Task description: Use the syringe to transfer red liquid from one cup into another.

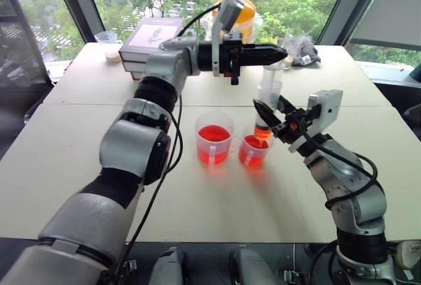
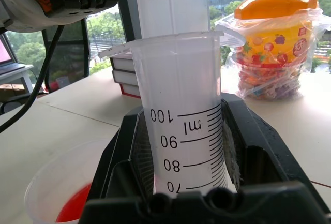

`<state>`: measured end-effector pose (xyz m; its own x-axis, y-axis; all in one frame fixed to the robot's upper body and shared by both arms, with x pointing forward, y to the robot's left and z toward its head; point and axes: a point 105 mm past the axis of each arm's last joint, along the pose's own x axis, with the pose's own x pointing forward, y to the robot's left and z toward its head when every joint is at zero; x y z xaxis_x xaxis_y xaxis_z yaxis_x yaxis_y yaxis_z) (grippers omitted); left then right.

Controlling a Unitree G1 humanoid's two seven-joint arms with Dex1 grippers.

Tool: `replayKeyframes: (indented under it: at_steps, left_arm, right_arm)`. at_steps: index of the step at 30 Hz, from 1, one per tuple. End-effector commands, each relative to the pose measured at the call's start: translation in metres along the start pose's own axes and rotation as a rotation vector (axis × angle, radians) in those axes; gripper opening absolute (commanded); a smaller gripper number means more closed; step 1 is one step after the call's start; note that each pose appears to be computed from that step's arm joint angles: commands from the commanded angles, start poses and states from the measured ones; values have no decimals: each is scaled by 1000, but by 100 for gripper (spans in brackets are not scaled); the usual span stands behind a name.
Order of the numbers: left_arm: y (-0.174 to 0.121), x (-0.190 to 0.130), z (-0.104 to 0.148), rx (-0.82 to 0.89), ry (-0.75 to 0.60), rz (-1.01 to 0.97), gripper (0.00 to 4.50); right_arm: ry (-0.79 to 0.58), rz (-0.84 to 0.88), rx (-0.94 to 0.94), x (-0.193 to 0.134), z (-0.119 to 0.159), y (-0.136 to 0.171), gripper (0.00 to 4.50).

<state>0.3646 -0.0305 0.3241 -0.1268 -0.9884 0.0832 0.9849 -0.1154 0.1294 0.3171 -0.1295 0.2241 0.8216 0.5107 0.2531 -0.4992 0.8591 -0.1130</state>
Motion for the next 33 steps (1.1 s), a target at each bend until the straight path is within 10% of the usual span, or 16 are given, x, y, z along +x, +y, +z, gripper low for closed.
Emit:
replayKeyframes:
  at_steps: [1,33]
  left_arm:
    - [-12,10,10,71,14,-96,5]
    - [-24,20,-53,-12,128,-160,5]
  right_arm:
    - [-91,19,-67,-1,27,4,139]
    - [-220,64,-95,-6,98,22,139]
